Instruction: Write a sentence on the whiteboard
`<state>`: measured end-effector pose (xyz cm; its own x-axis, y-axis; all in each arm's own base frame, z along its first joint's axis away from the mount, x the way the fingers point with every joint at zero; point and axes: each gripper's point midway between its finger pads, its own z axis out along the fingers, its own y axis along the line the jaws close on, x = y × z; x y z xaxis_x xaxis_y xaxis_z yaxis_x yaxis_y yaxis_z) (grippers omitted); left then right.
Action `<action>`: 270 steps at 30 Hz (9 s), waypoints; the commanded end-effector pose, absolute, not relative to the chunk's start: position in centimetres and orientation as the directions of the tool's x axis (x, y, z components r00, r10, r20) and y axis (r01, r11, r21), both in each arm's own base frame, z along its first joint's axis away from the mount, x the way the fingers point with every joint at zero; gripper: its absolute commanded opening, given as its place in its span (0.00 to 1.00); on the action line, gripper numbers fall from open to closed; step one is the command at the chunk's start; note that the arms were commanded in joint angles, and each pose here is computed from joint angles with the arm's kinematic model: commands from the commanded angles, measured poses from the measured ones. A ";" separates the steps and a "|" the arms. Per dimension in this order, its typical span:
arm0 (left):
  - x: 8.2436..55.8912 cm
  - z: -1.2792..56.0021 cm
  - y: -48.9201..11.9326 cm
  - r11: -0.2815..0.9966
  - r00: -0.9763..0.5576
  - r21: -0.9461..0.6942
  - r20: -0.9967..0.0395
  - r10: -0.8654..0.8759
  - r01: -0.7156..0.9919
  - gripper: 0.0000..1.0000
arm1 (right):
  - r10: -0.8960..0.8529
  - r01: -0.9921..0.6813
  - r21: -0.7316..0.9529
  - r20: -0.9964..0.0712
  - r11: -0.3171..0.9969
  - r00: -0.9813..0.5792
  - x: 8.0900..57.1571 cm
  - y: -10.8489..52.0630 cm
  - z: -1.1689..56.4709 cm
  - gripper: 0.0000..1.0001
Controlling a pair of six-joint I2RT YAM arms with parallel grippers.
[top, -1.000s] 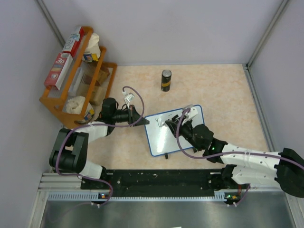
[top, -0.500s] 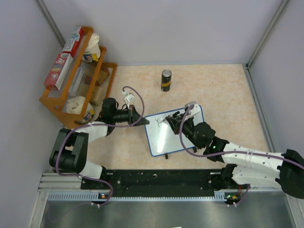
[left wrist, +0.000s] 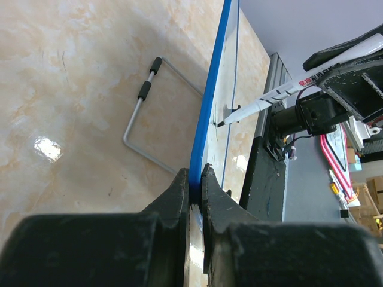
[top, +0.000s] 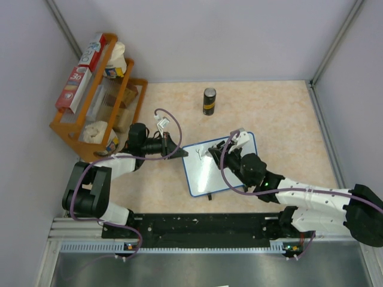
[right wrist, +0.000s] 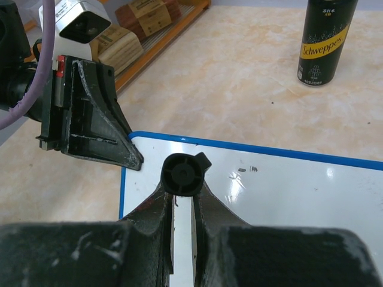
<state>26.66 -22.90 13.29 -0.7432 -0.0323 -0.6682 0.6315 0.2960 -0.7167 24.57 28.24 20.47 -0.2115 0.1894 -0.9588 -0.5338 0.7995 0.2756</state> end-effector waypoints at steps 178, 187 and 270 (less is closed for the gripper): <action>27.1 10.0 -22.2 0.393 -0.745 -0.683 -0.667 0.009 0.616 0.00 | 0.255 -0.416 0.347 -0.931 0.840 -0.261 25.2 23.5 18.6 0.00; 27.1 9.9 -22.2 0.395 -0.746 -0.683 -0.666 0.010 0.615 0.00 | 0.319 -0.448 0.383 -0.923 0.808 -0.216 25.3 24.1 22.0 0.00; 27.2 9.7 -22.2 0.400 -0.747 -0.681 -0.665 0.014 0.613 0.00 | 0.300 -0.431 0.379 -0.923 0.819 -0.243 26.0 24.1 20.5 0.00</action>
<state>26.75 -22.87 13.13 -0.7471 -0.0207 -0.6644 0.6287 0.3026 -0.7164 26.03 24.21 20.60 -0.2384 0.2856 -0.9282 -0.4262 0.8280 0.3643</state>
